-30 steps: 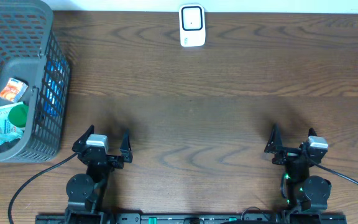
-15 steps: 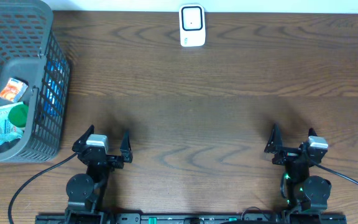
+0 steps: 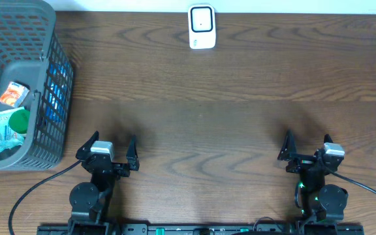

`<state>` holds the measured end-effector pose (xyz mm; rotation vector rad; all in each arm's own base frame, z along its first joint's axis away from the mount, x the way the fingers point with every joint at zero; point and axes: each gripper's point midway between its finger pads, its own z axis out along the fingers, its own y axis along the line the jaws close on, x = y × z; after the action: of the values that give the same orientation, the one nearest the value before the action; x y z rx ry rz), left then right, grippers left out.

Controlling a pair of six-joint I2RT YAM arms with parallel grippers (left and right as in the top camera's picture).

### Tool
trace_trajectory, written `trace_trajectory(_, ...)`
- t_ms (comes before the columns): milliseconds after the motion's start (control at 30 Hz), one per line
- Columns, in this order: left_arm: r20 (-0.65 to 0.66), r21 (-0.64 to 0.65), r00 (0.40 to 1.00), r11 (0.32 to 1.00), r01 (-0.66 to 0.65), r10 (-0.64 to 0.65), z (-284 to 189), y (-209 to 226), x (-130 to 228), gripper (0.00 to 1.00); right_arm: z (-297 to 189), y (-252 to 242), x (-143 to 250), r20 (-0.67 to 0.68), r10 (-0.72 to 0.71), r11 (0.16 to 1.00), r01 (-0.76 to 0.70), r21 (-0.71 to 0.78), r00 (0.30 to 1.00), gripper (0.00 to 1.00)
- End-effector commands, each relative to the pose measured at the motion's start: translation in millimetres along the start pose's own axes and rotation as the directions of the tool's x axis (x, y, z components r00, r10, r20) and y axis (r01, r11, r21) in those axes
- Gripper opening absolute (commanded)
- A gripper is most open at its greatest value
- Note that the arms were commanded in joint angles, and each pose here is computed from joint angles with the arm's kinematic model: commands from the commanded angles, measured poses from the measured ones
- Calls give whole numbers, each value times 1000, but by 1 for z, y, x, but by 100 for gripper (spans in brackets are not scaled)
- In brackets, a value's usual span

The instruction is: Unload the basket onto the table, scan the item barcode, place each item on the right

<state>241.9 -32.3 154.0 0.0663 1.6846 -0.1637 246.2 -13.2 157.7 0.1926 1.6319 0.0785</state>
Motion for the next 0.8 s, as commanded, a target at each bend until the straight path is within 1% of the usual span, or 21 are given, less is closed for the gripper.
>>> trace_trajectory(0, -34, 15, 999, 1000, 6, -5, 2, -2, 15, 98, 0, 0, 0, 1, -13, 1000, 13, 3, 1000, 99)
trace_trajectory(600, -34, 15, 999, 1000, 6, -5, 2, -2, 15, 98, 0, 0, 0, 1, -13, 1000, 13, 3, 1000, 99)
trace_trajectory(700, -1, 18, 1000, 1000, 4, -4, 2, -3, 7, 98, 0, 0, 0, 1, -13, 1000, 13, 3, 1000, 99)
trace_trajectory(767, -2, 17, 1000, 1000, 3, -3, 2, -3, 7, 98, 0, 0, 0, 1, -13, 1000, 13, 3, 1000, 99)
